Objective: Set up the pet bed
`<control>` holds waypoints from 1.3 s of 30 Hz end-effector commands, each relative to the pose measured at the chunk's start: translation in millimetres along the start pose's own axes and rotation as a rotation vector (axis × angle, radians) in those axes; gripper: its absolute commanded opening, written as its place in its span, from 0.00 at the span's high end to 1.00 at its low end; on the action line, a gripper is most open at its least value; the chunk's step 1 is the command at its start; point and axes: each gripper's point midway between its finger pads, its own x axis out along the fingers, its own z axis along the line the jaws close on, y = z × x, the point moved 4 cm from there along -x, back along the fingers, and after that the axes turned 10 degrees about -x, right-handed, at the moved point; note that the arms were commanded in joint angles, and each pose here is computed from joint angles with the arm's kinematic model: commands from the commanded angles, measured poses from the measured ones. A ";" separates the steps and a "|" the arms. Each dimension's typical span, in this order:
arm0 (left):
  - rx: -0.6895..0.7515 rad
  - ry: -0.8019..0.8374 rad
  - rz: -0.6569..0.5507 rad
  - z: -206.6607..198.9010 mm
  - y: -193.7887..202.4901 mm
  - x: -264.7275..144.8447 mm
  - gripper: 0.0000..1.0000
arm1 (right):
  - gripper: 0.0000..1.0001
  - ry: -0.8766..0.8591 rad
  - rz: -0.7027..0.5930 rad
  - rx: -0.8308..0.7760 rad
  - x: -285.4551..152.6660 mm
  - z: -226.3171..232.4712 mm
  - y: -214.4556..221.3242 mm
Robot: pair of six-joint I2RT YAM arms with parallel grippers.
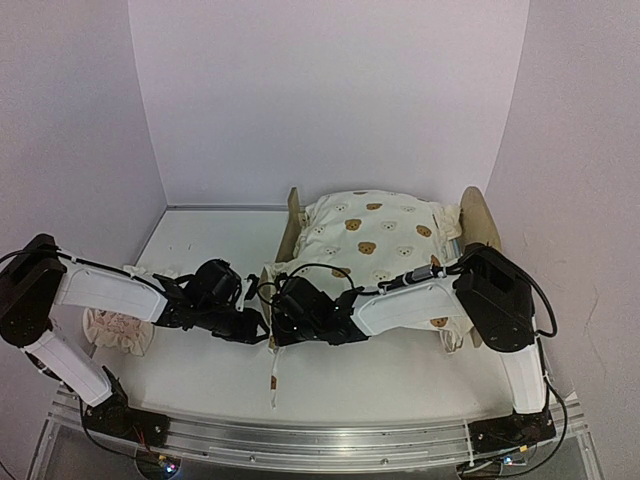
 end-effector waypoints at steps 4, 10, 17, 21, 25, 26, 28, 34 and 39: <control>0.057 0.101 -0.024 -17.3 -7.3 7.6 0.59 | 1.00 -0.009 -0.015 0.003 -5.4 3.7 -4.9; 0.063 0.151 -0.036 -25.0 -10.3 8.6 0.61 | 1.00 -0.015 -0.016 0.014 -8.5 3.4 -4.5; 0.070 0.196 -0.041 -30.3 -10.5 9.8 0.64 | 1.00 -0.026 -0.020 0.030 -13.5 3.1 -4.4; 0.068 0.226 -0.032 -33.4 -8.6 9.3 0.62 | 1.00 -0.025 -0.021 0.030 -16.2 2.0 -4.1; 0.065 0.244 -0.046 -35.3 -7.1 0.2 0.49 | 1.00 -0.011 -0.026 0.028 -17.6 -0.8 -3.6; 0.067 0.246 -0.052 -35.6 -7.2 -2.2 0.47 | 1.00 -0.007 -0.026 0.027 -17.7 -1.8 -3.1; 0.072 0.248 -0.059 -35.5 -7.0 -4.9 0.45 | 1.00 -0.007 -0.028 0.026 -19.2 -1.8 -3.8; 0.068 0.260 -0.022 -34.3 -2.7 6.9 0.51 | 1.00 -0.013 -0.033 0.028 -24.7 -2.0 -5.7; 0.064 0.270 -0.017 -34.6 -2.6 13.3 0.59 | 1.00 -0.020 -0.035 0.029 -27.7 -1.6 -6.8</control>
